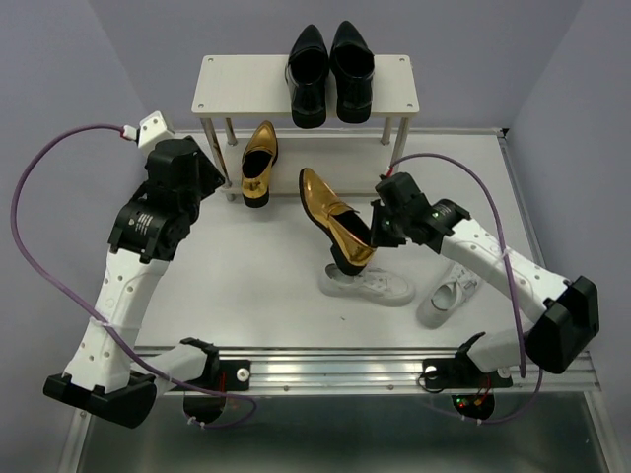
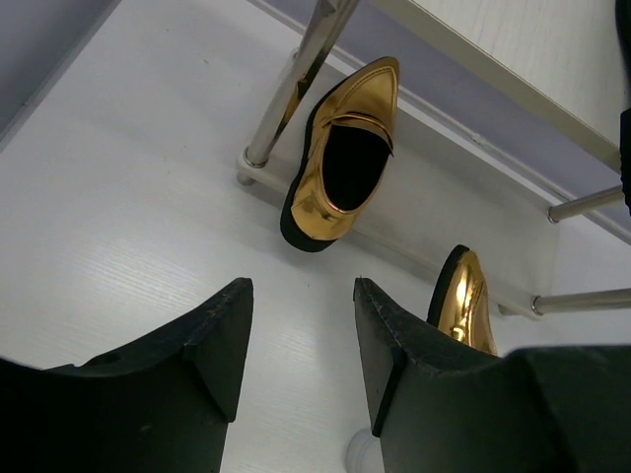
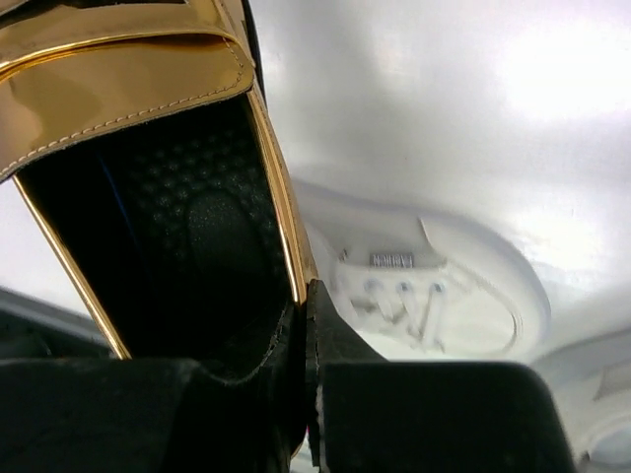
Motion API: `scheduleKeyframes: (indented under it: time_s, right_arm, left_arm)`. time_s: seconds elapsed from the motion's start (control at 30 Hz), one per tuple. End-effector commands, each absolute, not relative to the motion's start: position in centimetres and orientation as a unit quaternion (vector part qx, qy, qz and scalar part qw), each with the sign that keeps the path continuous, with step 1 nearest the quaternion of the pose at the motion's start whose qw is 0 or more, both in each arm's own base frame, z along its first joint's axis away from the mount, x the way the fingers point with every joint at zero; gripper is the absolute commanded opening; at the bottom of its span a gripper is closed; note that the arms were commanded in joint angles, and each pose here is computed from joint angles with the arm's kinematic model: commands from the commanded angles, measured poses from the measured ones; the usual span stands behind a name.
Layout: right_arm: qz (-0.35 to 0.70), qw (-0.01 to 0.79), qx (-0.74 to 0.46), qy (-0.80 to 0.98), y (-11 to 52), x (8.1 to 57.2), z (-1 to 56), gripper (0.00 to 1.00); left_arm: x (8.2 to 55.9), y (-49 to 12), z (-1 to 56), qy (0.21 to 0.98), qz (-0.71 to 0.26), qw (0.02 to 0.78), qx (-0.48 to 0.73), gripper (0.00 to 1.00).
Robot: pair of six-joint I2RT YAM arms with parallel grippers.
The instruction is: Place and organize the shoes onto the shoe shelf
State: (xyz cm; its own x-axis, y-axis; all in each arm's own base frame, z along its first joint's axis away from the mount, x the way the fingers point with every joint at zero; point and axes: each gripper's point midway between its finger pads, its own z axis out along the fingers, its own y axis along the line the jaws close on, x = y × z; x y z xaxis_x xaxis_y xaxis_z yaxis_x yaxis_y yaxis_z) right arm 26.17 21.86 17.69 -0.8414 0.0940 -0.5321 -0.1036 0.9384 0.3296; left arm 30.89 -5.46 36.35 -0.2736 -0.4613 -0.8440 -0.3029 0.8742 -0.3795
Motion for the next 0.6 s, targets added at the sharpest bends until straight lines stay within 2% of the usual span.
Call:
scheduleKeyframes:
  time_s: [0.0, 0.37, 0.57]
  right_arm:
    - [0.241, 0.423, 0.057, 0.872, 25.7, 33.0, 25.7, 0.01]
    - [0.195, 0.506, 0.147, 0.827, 29.9, 40.9, 26.0, 0.01]
    - [0.183, 0.521, 0.183, 0.813, 31.5, 43.8, 25.4, 0.01]
  left_arm:
    - [30.7, -4.3, 39.2, 0.777, -0.079, 0.579, -0.235, 0.56]
    - [30.8, -2.7, 40.2, 0.763, -0.085, 0.590, -0.248, 0.56]
    - [30.5, -2.5, 40.1, 0.764, -0.086, 0.588, -0.252, 0.56]
